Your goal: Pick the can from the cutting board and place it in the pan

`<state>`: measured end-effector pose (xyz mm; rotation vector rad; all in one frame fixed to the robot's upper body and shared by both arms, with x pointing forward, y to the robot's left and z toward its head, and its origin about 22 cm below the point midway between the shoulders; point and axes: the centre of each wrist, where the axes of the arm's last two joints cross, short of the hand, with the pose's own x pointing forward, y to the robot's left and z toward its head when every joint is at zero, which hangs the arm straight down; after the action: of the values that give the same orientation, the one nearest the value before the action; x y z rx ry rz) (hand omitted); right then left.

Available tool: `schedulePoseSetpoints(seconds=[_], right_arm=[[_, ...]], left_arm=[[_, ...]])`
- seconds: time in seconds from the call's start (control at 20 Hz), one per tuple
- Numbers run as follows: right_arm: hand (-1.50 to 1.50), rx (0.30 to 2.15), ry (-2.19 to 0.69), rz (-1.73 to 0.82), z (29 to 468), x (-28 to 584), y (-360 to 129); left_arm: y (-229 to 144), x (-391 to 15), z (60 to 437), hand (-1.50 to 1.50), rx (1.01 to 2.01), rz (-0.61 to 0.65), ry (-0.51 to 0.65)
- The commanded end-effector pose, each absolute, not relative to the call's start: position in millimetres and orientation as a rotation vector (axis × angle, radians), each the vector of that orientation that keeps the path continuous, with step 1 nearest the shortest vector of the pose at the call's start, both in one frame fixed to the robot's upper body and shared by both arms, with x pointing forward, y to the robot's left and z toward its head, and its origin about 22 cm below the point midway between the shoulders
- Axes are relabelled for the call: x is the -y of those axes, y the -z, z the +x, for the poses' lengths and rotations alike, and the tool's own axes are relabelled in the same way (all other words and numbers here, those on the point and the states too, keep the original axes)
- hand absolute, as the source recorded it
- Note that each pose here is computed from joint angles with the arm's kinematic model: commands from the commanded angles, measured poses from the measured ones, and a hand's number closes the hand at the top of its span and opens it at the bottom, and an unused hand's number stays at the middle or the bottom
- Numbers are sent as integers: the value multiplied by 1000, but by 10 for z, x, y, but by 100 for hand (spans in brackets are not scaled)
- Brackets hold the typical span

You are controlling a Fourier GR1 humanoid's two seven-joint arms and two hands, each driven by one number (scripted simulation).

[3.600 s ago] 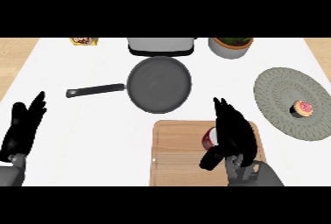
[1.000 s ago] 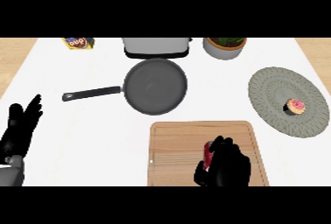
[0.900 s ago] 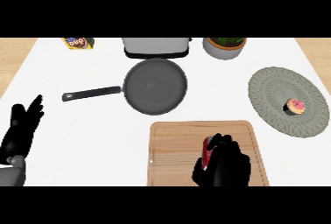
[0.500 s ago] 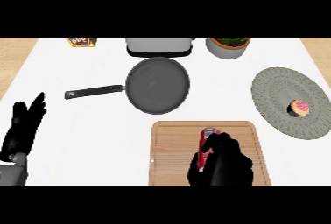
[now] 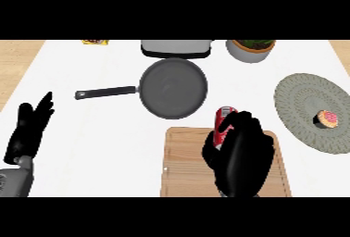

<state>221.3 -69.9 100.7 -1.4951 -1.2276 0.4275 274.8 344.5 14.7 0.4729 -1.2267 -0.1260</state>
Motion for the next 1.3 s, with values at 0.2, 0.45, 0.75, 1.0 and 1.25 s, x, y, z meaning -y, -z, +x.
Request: schedulePoseSetpoints(seconds=[0.2, 0.45, 0.75, 1.0, 1.25], right_arm=[[150, 1086, -67, -1372, 2848, 761, -1160], [150, 1006, -68, -1347, 3207, 909, -872], [150, 1019, -36, -1274, 3590, 1068, -745], [150, 1067, 74, -1188, 3713, 1150, -628], [-150, 1069, 139, -1100, 3831, 1236, -421]], left_arm=[[-229, -3408, 2872, 0, 1247, 462, 142], [-186, -3302, 2860, 0, 1260, 445, 152], [-235, -3200, 2896, 0, 1268, 438, 172], [-221, -3151, 2931, 0, 1274, 420, 200], [-267, -3099, 2976, 0, 1285, 413, 215]])
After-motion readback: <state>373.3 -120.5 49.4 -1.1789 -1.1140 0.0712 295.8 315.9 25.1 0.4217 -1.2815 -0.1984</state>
